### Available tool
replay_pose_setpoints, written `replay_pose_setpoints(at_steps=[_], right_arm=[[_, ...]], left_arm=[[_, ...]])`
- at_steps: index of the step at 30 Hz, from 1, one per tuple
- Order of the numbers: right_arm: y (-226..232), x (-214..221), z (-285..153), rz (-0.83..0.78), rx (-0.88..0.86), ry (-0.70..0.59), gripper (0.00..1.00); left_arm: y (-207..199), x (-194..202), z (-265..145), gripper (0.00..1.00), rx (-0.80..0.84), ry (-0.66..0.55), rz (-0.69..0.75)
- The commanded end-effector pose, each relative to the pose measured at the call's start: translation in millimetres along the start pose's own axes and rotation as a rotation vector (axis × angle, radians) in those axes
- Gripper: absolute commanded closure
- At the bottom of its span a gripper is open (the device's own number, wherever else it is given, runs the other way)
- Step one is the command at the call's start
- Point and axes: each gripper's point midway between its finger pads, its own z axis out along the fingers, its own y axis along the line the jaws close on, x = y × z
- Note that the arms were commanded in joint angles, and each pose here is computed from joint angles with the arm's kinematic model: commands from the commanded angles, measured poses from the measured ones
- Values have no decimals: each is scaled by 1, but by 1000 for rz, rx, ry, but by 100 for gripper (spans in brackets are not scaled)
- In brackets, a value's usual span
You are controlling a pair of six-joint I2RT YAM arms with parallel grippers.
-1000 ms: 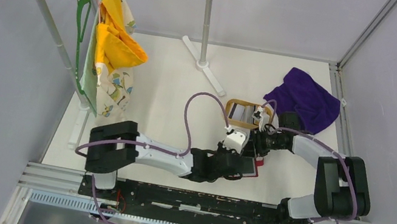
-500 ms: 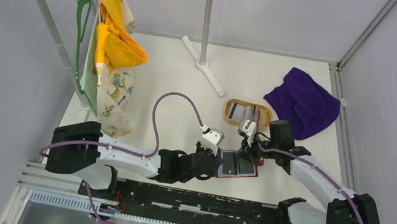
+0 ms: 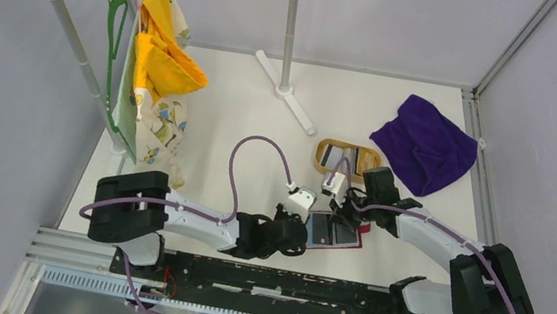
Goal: Put the credit cards into the card holder
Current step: Insert the credit card into the card holder.
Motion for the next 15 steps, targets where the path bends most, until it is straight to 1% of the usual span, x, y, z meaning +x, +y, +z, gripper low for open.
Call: replay_pose_setpoints(at_steps=[1, 8, 12, 15], right_arm=[[-6, 3, 3, -21, 25, 48, 98], [7, 1, 10, 6, -46, 37, 98], [19, -12, 10, 28, -127, -10, 96], [16, -26, 5, 3, -127, -32, 95]], left_arm=[[-13, -15, 7, 70, 27, -33, -59], [-17, -15, 8, 69, 58, -23, -80], [-20, -17, 4, 67, 91, -26, -103], [-24, -23, 0, 65, 136, -35, -144]])
